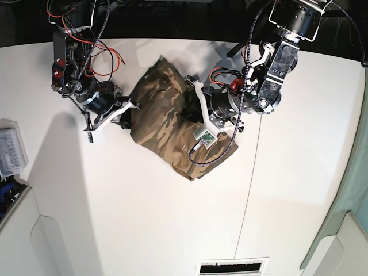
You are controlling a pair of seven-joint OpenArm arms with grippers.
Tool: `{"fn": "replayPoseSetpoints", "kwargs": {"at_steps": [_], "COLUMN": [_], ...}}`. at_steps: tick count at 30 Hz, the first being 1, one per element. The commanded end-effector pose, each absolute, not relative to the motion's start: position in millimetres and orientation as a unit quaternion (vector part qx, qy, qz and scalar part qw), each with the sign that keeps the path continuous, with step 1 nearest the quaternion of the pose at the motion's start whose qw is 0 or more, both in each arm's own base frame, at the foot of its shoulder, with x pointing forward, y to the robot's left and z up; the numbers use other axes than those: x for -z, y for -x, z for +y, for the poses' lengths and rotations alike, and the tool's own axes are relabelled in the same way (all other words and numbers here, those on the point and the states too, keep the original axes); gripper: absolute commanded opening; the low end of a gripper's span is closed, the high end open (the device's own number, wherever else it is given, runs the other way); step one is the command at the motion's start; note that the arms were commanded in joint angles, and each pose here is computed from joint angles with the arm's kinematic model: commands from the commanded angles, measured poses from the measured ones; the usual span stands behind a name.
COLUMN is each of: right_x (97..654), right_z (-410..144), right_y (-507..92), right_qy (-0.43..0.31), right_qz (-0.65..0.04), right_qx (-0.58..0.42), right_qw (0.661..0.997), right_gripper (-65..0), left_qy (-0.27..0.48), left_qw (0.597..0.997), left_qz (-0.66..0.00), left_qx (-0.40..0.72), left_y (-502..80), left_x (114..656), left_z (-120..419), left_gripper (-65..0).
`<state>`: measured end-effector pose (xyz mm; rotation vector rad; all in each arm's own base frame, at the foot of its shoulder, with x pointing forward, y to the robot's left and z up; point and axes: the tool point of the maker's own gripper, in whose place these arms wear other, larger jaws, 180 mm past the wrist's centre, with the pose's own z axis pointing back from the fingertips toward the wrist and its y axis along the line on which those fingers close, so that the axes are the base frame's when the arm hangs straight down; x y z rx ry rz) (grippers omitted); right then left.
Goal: Layout the t-shirt on the table in an organized manner, then fold the t-shirt properly
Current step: 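Press and tuck the folded bundle edges with the left gripper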
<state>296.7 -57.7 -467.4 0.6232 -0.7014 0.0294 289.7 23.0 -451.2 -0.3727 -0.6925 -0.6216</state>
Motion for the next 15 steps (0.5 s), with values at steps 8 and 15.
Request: {"fn": "replayPoseSetpoints", "kwargs": {"at_steps": [8, 15], "right_x": [434.6, 414.3], "right_z": [-32.4, -30.2], "right_y": [-256.8, -252.5], "right_qy": [-0.333, -0.332], "right_qz": [-0.361, -0.385], "right_qx": [-0.022, -0.028], "right_qw": [0.871, 0.861], "right_gripper": [-65.0, -65.0], "left_qy": [0.153, 0.146], "left_qw": [0.868, 0.87], "left_qz": [-0.354, -0.361], "left_qx": [0.314, 0.304], "left_y": [-315.2, -321.2], "left_x": [435.4, 432.0], "left_z": [37.4, 40.0], "left_gripper": [-51.7, -51.7]}}
